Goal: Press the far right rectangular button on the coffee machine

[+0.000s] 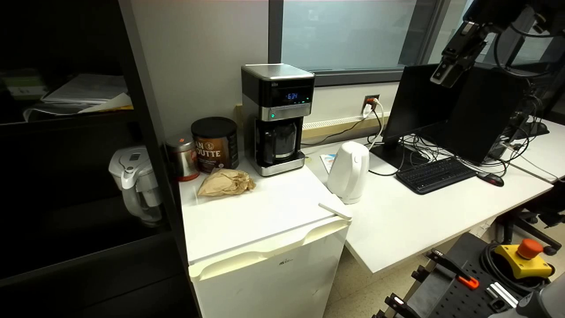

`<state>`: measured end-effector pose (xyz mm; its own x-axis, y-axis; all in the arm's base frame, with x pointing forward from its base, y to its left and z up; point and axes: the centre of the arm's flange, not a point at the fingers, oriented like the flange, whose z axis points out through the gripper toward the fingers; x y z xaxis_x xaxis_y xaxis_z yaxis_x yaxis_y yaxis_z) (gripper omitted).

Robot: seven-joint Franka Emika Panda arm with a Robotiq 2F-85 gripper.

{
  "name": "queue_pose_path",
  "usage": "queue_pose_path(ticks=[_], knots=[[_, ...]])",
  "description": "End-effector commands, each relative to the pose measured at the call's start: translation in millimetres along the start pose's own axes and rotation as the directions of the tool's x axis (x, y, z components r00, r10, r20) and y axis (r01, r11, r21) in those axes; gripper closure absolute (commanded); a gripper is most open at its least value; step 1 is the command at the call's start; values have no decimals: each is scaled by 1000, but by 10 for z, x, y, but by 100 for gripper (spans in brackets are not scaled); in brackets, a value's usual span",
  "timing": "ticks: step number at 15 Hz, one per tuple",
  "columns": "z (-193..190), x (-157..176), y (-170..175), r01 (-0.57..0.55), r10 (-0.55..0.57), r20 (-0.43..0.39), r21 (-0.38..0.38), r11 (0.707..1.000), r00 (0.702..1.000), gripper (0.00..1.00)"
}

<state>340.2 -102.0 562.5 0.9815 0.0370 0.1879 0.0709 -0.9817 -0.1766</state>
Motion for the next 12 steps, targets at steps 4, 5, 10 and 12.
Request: queue_pose_path(ticks=[4, 5, 10, 12], knots=[[471, 166, -253, 158, -186, -107, -228, 961, 977, 0], [537, 196, -286, 175, -210, -112, -260, 950, 971, 0], [873, 331, -451, 248, -324, -171, -358, 900, 930, 0], [1004, 403, -495, 265, -356, -194, -378, 887, 914, 27]])
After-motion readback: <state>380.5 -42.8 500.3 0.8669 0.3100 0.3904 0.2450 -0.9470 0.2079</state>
